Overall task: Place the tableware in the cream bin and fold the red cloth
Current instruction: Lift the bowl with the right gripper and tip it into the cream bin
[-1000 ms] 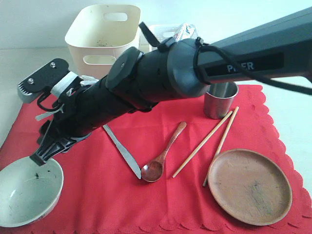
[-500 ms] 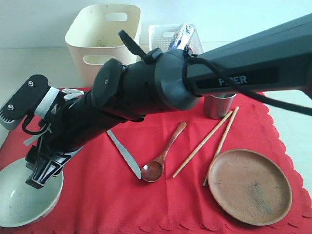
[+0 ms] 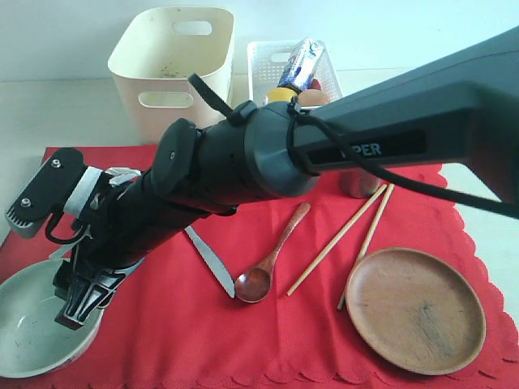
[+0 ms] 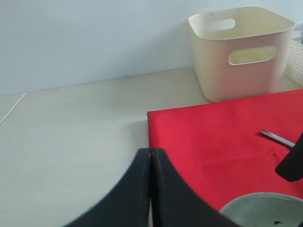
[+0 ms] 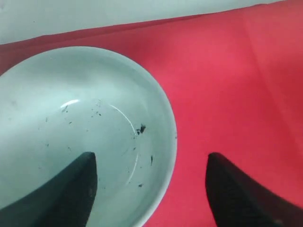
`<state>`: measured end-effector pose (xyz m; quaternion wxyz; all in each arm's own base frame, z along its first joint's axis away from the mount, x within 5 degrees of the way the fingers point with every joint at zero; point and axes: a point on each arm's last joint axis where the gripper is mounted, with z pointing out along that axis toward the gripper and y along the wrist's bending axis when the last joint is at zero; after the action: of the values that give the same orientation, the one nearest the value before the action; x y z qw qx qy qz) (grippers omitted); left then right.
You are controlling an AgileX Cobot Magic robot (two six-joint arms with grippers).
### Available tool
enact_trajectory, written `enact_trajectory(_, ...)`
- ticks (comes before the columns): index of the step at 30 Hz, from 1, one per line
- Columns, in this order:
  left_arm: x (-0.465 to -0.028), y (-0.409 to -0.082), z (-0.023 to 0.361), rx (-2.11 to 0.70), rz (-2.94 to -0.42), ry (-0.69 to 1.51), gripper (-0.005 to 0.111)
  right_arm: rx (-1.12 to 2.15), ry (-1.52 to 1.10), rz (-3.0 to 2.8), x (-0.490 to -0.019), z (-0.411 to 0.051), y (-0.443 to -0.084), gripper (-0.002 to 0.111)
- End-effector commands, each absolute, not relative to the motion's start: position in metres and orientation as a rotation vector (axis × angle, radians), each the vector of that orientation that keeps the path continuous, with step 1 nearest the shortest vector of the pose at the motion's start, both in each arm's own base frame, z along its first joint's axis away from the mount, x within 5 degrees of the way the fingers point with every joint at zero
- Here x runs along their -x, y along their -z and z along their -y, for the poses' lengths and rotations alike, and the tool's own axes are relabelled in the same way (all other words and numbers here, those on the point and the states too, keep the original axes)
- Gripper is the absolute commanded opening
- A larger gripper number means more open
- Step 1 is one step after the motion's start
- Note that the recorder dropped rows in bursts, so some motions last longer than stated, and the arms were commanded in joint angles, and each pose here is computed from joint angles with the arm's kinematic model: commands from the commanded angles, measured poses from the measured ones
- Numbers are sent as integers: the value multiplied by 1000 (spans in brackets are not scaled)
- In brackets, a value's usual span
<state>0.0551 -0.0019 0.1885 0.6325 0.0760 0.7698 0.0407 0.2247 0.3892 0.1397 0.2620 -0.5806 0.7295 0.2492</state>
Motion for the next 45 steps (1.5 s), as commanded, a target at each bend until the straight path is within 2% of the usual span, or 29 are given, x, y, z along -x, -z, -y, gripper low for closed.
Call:
enact_trajectory(1, -55, -188, 2, -166, -1751, -91, 0, 1573, -669, -1974, -225, -390, -138, 64)
enact_trajectory(20, -55, -188, 2, -166, -1751, -91, 0, 1598, -722, -1985, -227, -400, -131, 63)
enact_trajectory(22, -55, -188, 2, -166, -1751, -91, 0, 1624, -737, -1972, -227, -403, -133, 59)
enact_trajectory(25, -55, -188, 2, -166, -1751, -91, 0, 1625, -725, -1966, -228, -403, -132, 45)
enact_trajectory(26, -55, -188, 2, -166, -1751, -91, 0, 1632, -719, -1962, -228, -403, -132, 34)
enact_trajectory(28, -55, -188, 2, -166, -1751, -91, 0, 1645, -708, -1954, -228, -403, -132, 23)
enact_trajectory(31, -55, -188, 2, -166, -1751, -91, 0, 1656, -699, -1947, -229, -402, -132, 0)
enact_trajectory(39, -55, -188, 2, -166, -1751, -91, 0, 1595, -659, -1939, -234, -402, -140, 0)
enact_trajectory(45, -55, -188, 2, -166, -1751, -91, 0, 1412, -711, -1980, -253, -383, -188, 0)
